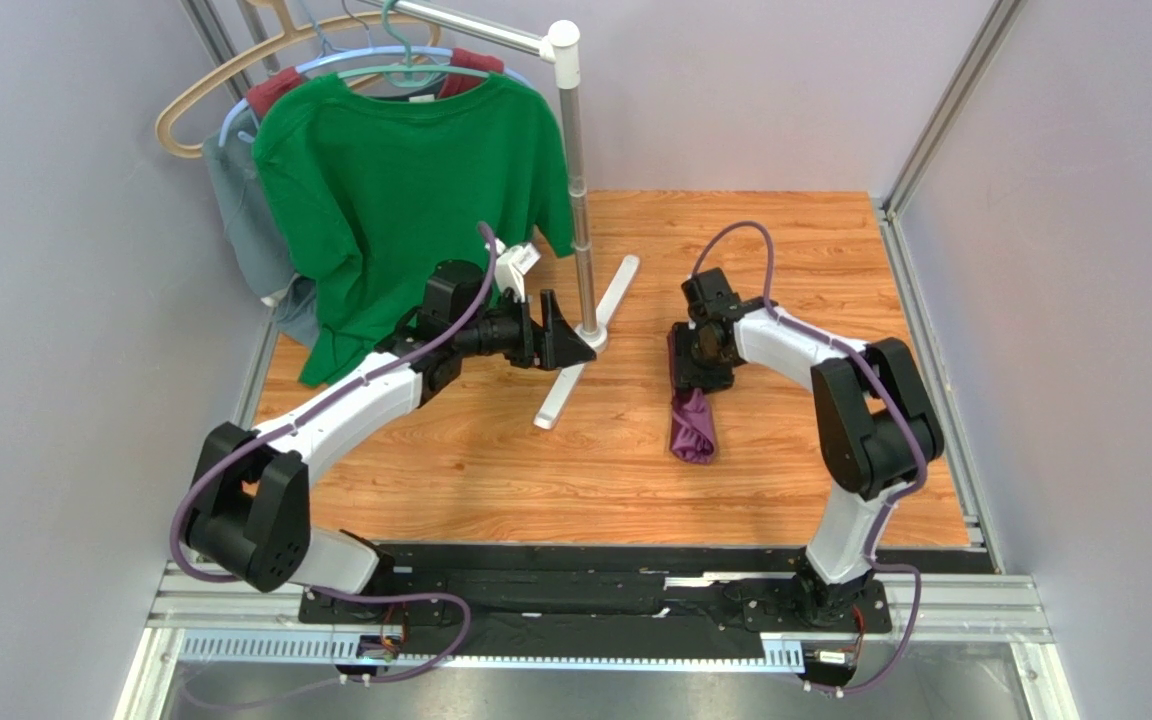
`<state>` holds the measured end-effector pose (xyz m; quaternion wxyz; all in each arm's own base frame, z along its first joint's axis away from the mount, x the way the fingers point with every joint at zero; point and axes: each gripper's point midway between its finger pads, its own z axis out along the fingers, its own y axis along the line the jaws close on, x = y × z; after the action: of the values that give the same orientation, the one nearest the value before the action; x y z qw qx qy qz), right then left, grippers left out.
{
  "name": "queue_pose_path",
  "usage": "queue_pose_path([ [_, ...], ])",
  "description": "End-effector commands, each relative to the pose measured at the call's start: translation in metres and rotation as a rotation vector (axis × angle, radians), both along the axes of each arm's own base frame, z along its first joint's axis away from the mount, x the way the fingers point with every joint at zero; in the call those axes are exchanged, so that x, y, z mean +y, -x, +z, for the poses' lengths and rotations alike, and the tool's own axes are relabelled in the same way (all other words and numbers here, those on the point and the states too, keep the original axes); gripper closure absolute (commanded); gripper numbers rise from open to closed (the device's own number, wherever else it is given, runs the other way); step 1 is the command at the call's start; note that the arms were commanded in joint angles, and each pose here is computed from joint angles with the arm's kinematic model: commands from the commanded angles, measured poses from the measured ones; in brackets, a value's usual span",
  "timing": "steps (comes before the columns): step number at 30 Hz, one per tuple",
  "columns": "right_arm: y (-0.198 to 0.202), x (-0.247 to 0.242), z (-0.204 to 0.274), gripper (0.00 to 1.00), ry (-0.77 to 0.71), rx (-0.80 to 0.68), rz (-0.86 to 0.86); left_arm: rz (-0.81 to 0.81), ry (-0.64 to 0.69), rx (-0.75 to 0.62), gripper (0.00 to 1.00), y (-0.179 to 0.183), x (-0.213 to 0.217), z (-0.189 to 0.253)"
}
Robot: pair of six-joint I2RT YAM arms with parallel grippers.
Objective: Fold the napkin, place the utensils inside, and roll it up
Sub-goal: Roll the napkin with the utensil
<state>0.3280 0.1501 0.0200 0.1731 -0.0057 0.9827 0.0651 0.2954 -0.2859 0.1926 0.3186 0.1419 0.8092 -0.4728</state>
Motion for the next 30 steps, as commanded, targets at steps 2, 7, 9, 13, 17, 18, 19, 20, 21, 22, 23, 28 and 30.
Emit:
queue_pose_path([
  [2, -0.025, -0.028, -0.018, 0.55, 0.074, 0.064, 0.041, 0.035, -0.019, -0.028, 0.15, 0.004, 0.015, 0.013],
  [7, -0.044, -0.051, -0.026, 0.55, 0.138, 0.095, 0.058, 0.069, -0.027, -0.035, 0.15, 0.008, 0.030, 0.023],
  [9, -0.050, -0.064, -0.028, 0.56, 0.142, 0.099, 0.034, 0.097, -0.035, -0.050, 0.15, 0.009, 0.041, 0.031],
  [13, -0.058, -0.091, -0.029, 0.56, 0.189, 0.104, 0.008, 0.155, -0.050, -0.089, 0.14, 0.012, 0.063, 0.047],
  [17, -0.070, -0.114, -0.023, 0.57, 0.180, 0.087, -0.043, 0.243, -0.111, -0.107, 0.14, 0.011, 0.098, 0.051],
  [18, -0.070, -0.118, -0.022, 0.58, 0.185, 0.091, -0.052, 0.262, -0.124, -0.095, 0.14, 0.014, 0.107, 0.050],
  [19, -0.071, -0.121, -0.021, 0.58, 0.183, 0.089, -0.060, 0.310, -0.125, -0.113, 0.14, 0.012, 0.122, 0.056],
  [20, -0.073, -0.124, -0.020, 0.57, 0.179, 0.084, -0.069, 0.325, -0.137, -0.127, 0.14, 0.013, 0.129, 0.057],
  [21, -0.075, -0.124, -0.018, 0.56, 0.172, 0.077, -0.070, 0.343, -0.152, -0.121, 0.14, 0.014, 0.136, 0.055],
  [22, -0.076, -0.123, -0.017, 0.55, 0.169, 0.072, -0.067, 0.368, -0.164, -0.140, 0.14, 0.015, 0.143, 0.059],
  [23, -0.077, -0.122, -0.017, 0.53, 0.165, 0.070, -0.069, 0.381, -0.192, -0.140, 0.14, 0.016, 0.150, 0.056],
  [28, -0.081, -0.114, -0.007, 0.42, 0.121, 0.040, -0.061, 0.409, -0.215, -0.186, 0.13, 0.018, 0.160, 0.065],
  [30, -0.082, -0.111, -0.002, 0.33, 0.103, 0.027, -0.055, 0.417, -0.220, -0.192, 0.13, 0.018, 0.162, 0.066],
])
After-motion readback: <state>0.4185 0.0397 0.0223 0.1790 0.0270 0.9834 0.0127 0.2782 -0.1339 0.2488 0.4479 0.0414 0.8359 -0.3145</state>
